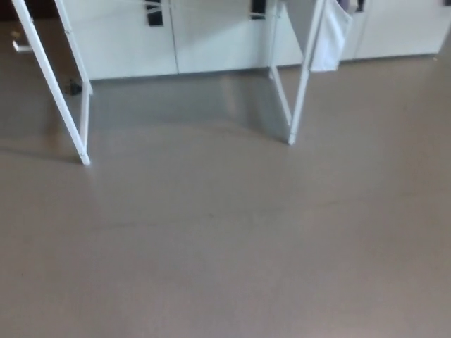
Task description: The robot walks towards a desk on which a file tray is kept in the middle and a stapler is kept to its right. The robot lifts the stapler using its right hand and places it on the file tray.
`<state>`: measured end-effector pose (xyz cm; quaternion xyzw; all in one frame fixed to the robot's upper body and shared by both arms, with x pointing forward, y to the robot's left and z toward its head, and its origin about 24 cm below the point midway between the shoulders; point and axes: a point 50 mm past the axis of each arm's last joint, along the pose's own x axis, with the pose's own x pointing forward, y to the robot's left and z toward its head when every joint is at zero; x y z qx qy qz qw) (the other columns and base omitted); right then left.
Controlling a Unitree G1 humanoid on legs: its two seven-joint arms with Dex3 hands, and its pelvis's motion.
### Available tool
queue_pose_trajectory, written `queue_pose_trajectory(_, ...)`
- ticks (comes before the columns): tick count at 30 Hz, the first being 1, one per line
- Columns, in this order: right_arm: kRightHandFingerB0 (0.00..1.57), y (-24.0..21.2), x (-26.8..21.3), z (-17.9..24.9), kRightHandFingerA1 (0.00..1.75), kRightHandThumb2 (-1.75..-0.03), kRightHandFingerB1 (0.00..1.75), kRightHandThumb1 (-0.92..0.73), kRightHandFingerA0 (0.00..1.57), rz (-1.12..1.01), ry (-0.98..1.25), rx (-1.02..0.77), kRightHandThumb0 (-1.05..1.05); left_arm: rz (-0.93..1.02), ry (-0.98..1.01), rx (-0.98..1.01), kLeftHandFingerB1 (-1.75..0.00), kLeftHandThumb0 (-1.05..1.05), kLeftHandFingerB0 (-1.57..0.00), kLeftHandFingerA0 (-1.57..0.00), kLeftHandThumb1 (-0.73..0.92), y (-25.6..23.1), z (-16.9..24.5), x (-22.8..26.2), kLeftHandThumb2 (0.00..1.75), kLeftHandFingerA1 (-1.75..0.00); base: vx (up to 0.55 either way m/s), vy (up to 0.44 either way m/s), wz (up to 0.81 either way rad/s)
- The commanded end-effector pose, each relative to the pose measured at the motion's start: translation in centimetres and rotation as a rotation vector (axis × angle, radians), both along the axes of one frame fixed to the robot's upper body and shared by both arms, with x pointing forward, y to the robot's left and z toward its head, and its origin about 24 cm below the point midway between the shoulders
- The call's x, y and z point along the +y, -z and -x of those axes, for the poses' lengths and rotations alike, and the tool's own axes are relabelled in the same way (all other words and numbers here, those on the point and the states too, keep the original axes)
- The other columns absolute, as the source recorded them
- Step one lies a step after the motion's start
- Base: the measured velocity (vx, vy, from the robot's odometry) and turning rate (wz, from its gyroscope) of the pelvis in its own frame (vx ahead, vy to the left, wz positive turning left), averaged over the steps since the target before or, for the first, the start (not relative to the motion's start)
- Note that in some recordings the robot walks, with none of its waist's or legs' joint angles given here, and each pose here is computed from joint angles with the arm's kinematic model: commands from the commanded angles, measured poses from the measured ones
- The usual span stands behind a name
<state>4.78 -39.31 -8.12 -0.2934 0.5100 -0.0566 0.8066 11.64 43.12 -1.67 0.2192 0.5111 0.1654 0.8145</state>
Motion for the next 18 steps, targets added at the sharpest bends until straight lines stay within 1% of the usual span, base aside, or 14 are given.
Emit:
queue_pose_trajectory(1,0.11,-0.16,-0.15,0.17,0.07,-1.02,0.14,-0.69,0.00,-0.017,0.033,-0.028,-0.90,-0.016,-0.010,0.024,-0.36,-0.46,-0.25,-0.26,0.81,-0.94,-0.38,0.46,0.64,-0.44,0.53,-0.177,0.23)
queue_pose_trajectory(2,0.02,-0.14,-0.13,0.14,0.20,-1.04,0.24,-0.64,0.00,0.002,0.026,-0.029,-0.81,-0.021,-0.005,0.025,-0.36,-0.46,-0.25,-0.27,0.81,-0.98,-0.41,0.41,0.64,-0.44,0.52,-0.174,0.05)
queue_pose_trajectory(4,0.03,-0.04,-0.05,0.14,0.21,-1.04,0.24,-0.63,0.01,0.004,0.029,-0.026,-0.80,-0.027,0.007,0.024,-0.36,-0.47,-0.25,-0.28,0.82,-1.08,-0.71,0.44,0.64,-0.43,0.38,-0.088,0.04)
queue_pose_trajectory(5,0.06,-0.04,0.04,0.17,0.20,-1.00,0.27,-0.61,0.01,-0.020,0.054,-0.055,-0.78,-0.032,0.009,0.029,-0.37,-0.48,-0.28,-0.28,0.82,-1.02,-0.74,0.49,0.64,-0.43,0.38,-0.038,-0.06)
queue_pose_trajectory(6,0.06,0.02,0.16,0.16,0.20,-1.00,0.27,-0.61,0.01,-0.033,0.067,-0.071,-0.78,-0.037,0.012,0.028,-0.37,-0.48,-0.28,-0.28,0.82,-1.14,-0.95,0.55,0.64,-0.43,0.35,-0.005,-0.09)
queue_pose_trajectory(7,0.07,-0.02,0.12,0.13,0.13,-1.02,0.13,-0.67,0.00,-0.036,0.057,-0.061,-0.85,-0.036,0.014,0.029,-0.35,-0.48,-0.25,-0.26,0.82,-1.13,-0.98,0.58,0.64,-0.42,0.35,0.038,-0.14)
queue_pose_trajectory(8,0.02,-0.06,0.08,0.13,0.21,-1.04,0.22,-0.66,0.00,0.001,0.003,-0.028,-0.75,-0.035,0.004,0.030,-0.35,-0.47,-0.24,-0.25,0.82,-1.11,-1.07,0.60,0.64,-0.42,0.35,0.070,-0.20)
queue_pose_trajectory(12,0.01,-0.01,0.11,0.02,0.22,-1.04,0.22,-0.66,0.00,0.016,-0.021,-0.010,-0.74,-0.040,0.004,0.033,-0.36,-0.47,-0.26,-0.28,0.82,-1.12,-1.11,0.65,0.64,-0.44,0.44,0.149,-0.24)
queue_pose_trajectory(13,0.01,0.03,0.09,-0.11,0.24,-1.04,0.21,-0.65,0.00,-0.011,0.006,-0.013,-0.73,-0.032,-0.010,0.025,-0.36,-0.47,-0.26,-0.28,0.82,-1.10,-1.09,0.66,0.64,-0.45,0.60,0.126,0.31)
queue_pose_trajectory(14,0.01,0.09,0.06,-0.19,0.24,-1.04,0.21,-0.66,0.00,0.005,-0.002,0.004,-0.74,-0.032,-0.014,0.025,-0.37,-0.47,-0.27,-0.28,0.81,-0.99,-1.10,0.72,0.64,-0.44,0.54,0.116,-0.96)
queue_pose_trajectory(15,0.00,0.08,-0.03,-0.24,0.22,-0.65,0.22,-0.86,0.00,0.010,-0.012,0.027,-0.74,-0.035,-0.021,0.023,-0.36,-0.47,-0.27,-0.29,0.81,-0.95,-1.06,0.76,0.64,-0.44,0.54,0.126,-0.32)
queue_pose_trajectory(16,0.00,0.10,0.03,-0.05,0.23,-0.65,0.20,-0.84,0.00,-0.016,0.015,0.007,-0.74,-0.033,-0.021,0.023,-0.37,-0.47,-0.27,-0.30,0.81,-0.94,-1.06,0.78,0.64,-0.44,0.54,0.124,-0.08)
queue_pose_trajectory(17,0.06,0.32,0.48,0.11,0.30,-0.91,0.32,-0.50,0.00,-0.098,0.166,-0.131,-0.69,-0.026,-0.012,0.020,-0.37,-0.47,-0.26,-0.28,0.82,-1.10,-1.06,0.69,0.64,-0.44,0.53,0.114,-0.11)
queue_pose_trajectory(18,0.06,0.39,0.64,0.23,0.30,-0.91,0.32,-0.50,0.00,-0.131,0.232,-0.191,-0.69,-0.023,-0.008,0.019,-0.37,-0.47,-0.26,-0.28,0.82,-1.16,-1.07,0.64,0.64,-0.44,0.51,0.105,0.00)
